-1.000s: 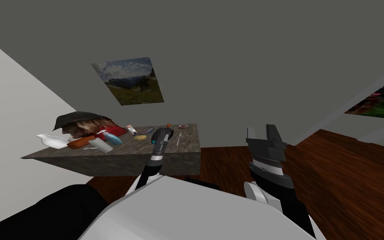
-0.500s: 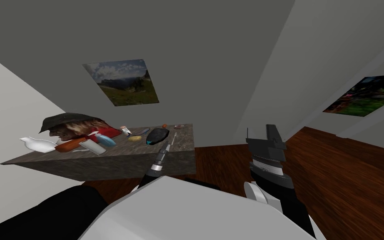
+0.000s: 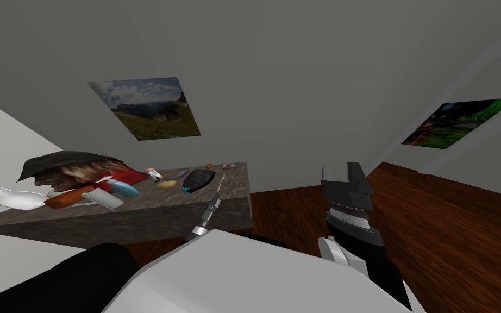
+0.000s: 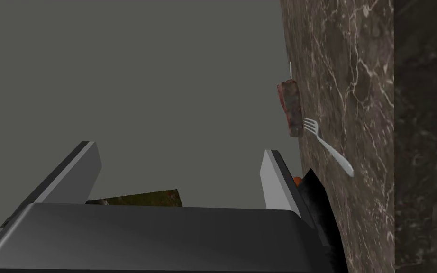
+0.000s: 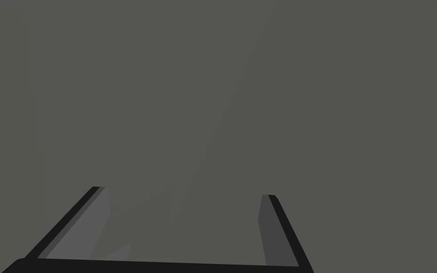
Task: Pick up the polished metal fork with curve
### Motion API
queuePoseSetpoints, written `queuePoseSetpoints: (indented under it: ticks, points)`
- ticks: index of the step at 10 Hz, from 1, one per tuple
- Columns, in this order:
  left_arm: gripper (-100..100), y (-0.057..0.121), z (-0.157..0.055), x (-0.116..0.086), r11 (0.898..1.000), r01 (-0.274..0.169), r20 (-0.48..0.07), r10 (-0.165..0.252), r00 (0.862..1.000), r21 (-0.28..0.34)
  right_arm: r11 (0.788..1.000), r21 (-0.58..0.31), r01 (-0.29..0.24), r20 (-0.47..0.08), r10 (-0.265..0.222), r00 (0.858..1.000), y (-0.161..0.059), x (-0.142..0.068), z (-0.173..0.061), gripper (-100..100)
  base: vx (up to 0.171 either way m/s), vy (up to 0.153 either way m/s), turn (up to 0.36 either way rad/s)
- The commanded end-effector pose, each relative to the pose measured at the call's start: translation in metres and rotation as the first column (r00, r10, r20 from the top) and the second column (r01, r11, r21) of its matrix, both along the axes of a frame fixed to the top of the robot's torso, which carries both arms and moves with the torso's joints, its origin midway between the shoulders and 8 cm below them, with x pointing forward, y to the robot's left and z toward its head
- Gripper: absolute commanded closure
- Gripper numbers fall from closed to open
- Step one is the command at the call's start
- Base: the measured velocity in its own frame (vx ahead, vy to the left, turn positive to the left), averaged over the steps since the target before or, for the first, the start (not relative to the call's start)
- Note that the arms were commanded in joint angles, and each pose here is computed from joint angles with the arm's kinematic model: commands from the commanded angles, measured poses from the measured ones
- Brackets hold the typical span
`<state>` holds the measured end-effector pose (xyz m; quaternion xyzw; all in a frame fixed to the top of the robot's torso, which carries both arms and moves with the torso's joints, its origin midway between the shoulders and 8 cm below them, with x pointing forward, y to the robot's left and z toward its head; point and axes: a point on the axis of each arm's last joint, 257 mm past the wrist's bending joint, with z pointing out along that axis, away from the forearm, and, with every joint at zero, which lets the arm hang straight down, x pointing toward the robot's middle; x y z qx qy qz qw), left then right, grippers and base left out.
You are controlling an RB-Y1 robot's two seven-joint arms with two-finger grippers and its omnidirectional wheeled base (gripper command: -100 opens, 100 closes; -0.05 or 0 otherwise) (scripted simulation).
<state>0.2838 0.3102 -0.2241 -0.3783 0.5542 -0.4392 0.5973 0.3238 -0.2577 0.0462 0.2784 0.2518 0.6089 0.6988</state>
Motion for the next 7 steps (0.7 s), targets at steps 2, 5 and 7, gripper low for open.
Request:
queuePoseSetpoints:
  ticks: [2, 5, 7]
  points:
    - [-100, 0.008, -0.043, -0.026, 1.000, 0.000, -0.120, 0.001, 0.993, 0.007, 1.000, 0.000, 0.000, 0.000, 0.000, 1.000, 0.000, 0.000, 0.000, 0, 0.056, -0.122, -0.123]
    - [-100, 0.015, -0.073, -0.049, 1.000, -0.001, -0.205, 0.003, 0.979, 0.014, 1.000, 0.000, 0.000, 0.000, 0.000, 1.000, 0.000, 0.000, 0.000, 0, 0.022, -0.051, -0.074]
    - [-100, 0.023, -0.102, -0.076, 1.000, -0.001, -0.291, 0.008, 0.957, 0.023, 1.000, 0.000, 0.000, 0.000, 0.000, 1.000, 0.000, 0.000, 0.000, 0, 0.054, -0.077, -0.104]
